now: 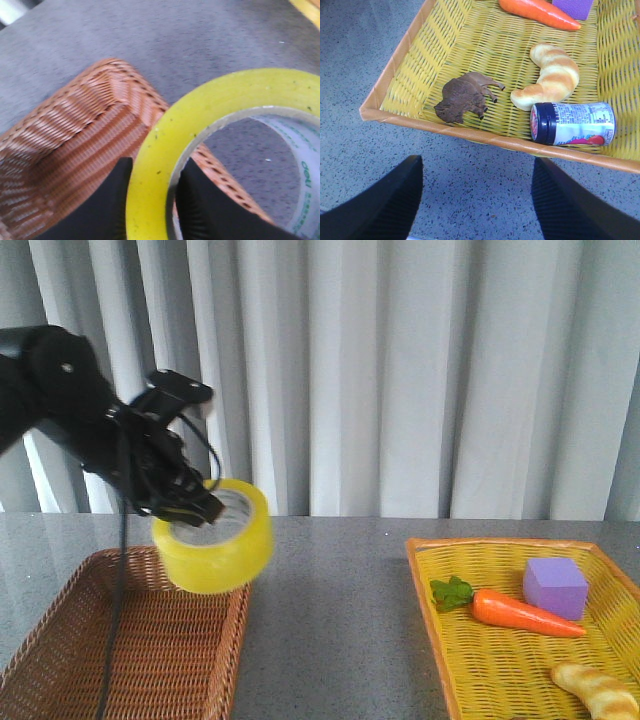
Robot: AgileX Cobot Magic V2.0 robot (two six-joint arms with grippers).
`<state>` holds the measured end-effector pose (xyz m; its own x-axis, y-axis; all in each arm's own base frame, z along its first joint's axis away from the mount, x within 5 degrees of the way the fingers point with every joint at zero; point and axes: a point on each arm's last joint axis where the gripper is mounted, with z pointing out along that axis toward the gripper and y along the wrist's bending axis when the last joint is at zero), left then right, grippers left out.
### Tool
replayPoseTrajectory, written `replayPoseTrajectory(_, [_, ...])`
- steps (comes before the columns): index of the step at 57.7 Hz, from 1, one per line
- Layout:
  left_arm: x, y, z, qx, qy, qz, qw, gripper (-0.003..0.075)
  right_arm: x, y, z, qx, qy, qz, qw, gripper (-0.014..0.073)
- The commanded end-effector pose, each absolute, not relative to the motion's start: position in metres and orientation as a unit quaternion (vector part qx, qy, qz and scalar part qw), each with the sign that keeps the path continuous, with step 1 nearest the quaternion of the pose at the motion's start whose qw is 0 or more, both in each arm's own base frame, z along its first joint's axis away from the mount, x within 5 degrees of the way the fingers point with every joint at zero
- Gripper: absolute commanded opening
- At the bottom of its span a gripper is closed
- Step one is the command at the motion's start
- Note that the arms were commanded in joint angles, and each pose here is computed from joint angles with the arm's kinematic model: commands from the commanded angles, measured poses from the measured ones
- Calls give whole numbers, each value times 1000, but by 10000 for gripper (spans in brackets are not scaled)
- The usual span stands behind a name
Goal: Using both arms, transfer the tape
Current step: 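Lift the tape roll with the left gripper toward the brown basket, then lower the tape roll into the brown basket and open the left gripper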
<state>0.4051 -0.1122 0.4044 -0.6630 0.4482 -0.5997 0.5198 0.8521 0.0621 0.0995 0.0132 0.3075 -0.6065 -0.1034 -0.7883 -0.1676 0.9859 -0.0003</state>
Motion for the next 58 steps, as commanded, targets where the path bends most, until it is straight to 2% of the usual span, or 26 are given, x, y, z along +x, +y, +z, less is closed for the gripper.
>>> replayPoseTrajectory(1, [389, -93, 440, 236, 897, -62, 368, 94, 103, 13, 319, -71, 878, 34, 472, 456])
replayPoseTrajectory(11, [398, -72, 419, 210, 914, -54, 342, 94, 103, 13, 319, -71, 878, 34, 472, 456])
replayPoseTrajectory(21, [413, -59, 379, 186, 929, -50, 315, 94, 103, 13, 319, -71, 879, 34, 470, 456])
replayPoseTrajectory(35, [425, -56, 319, 176, 947, -51, 264, 94, 103, 13, 319, -71, 879, 34, 470, 456])
replayPoseTrajectory(47, [436, -55, 286, 167, 957, -43, 233, 101, 103, 13, 319, -71, 879, 34, 470, 456])
replayPoseTrajectory(54, [440, -53, 279, 155, 961, -32, 228, 156, 103, 13, 319, -71, 879, 34, 470, 456])
replayPoseTrajectory(58, [439, -53, 279, 157, 961, -30, 225, 231, 103, 13, 319, -71, 879, 34, 470, 456])
